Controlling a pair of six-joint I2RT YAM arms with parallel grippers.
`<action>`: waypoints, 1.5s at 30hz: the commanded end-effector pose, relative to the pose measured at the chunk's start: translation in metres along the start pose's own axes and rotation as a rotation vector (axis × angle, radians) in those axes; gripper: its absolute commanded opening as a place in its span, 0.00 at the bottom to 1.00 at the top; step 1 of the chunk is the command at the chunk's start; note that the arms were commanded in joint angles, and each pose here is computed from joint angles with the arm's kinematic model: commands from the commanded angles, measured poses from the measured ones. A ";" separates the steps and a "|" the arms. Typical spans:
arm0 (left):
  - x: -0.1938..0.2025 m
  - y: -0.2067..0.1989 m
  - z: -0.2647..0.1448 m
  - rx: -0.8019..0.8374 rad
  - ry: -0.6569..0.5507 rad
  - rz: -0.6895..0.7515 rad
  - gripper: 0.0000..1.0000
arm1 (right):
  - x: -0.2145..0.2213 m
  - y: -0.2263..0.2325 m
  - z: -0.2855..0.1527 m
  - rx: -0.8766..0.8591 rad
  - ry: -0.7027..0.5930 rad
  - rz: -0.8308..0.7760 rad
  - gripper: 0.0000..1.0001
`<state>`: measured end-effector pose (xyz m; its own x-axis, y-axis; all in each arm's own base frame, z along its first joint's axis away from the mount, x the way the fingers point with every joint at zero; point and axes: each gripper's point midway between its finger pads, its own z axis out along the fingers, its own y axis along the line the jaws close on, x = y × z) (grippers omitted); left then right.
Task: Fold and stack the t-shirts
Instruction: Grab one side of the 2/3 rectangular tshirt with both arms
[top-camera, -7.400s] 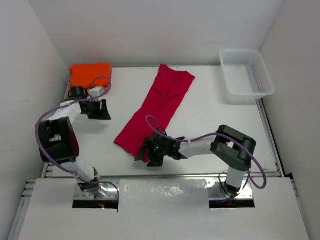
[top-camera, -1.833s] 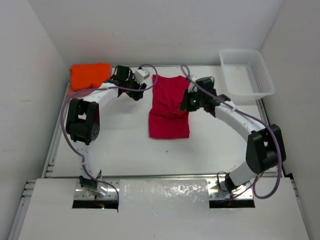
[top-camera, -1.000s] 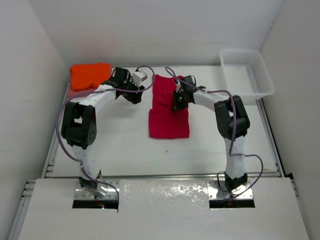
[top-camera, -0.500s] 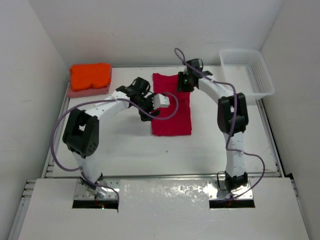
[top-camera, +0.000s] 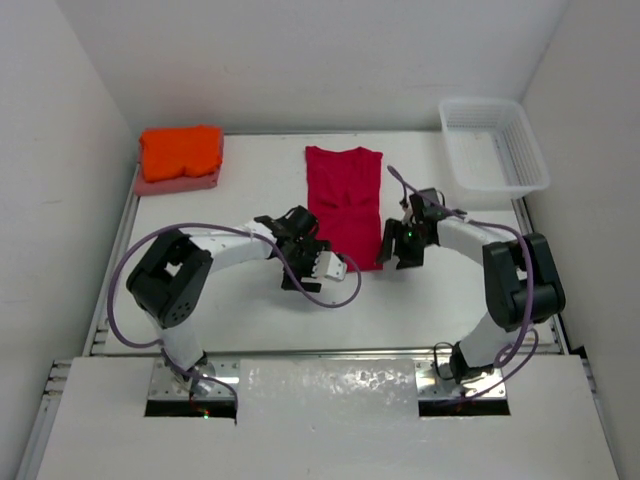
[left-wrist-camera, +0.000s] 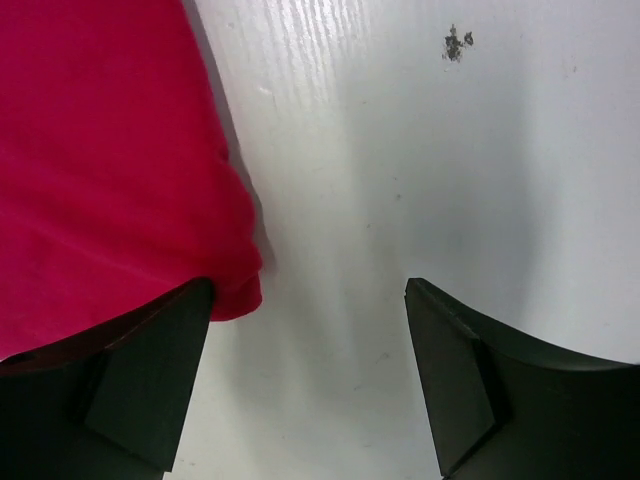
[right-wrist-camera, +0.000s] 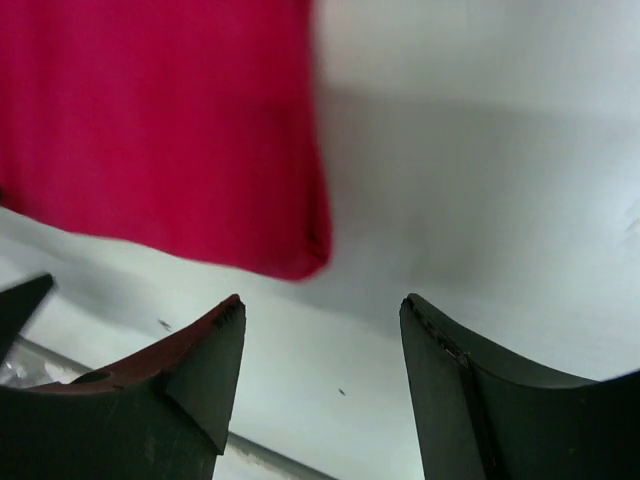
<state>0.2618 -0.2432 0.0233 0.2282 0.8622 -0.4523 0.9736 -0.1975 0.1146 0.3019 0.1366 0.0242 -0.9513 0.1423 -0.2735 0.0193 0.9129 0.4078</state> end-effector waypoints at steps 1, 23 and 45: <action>-0.019 0.031 -0.007 -0.119 -0.061 0.077 0.76 | 0.001 0.018 0.007 -0.131 -0.059 0.079 0.61; 0.009 0.045 0.024 -0.282 0.009 -0.039 0.00 | 0.026 0.012 0.042 -0.118 0.008 0.169 0.00; -0.045 -0.128 -0.087 0.167 -0.097 -0.313 0.00 | 0.146 0.060 -0.093 -0.240 0.159 -0.023 0.00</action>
<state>0.1597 -0.2239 0.0727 0.0013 0.8555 -0.5178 0.9990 -0.0248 -0.0384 0.1528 0.1757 0.0655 -0.9766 0.0181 -0.2143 -0.1131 0.8044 0.5832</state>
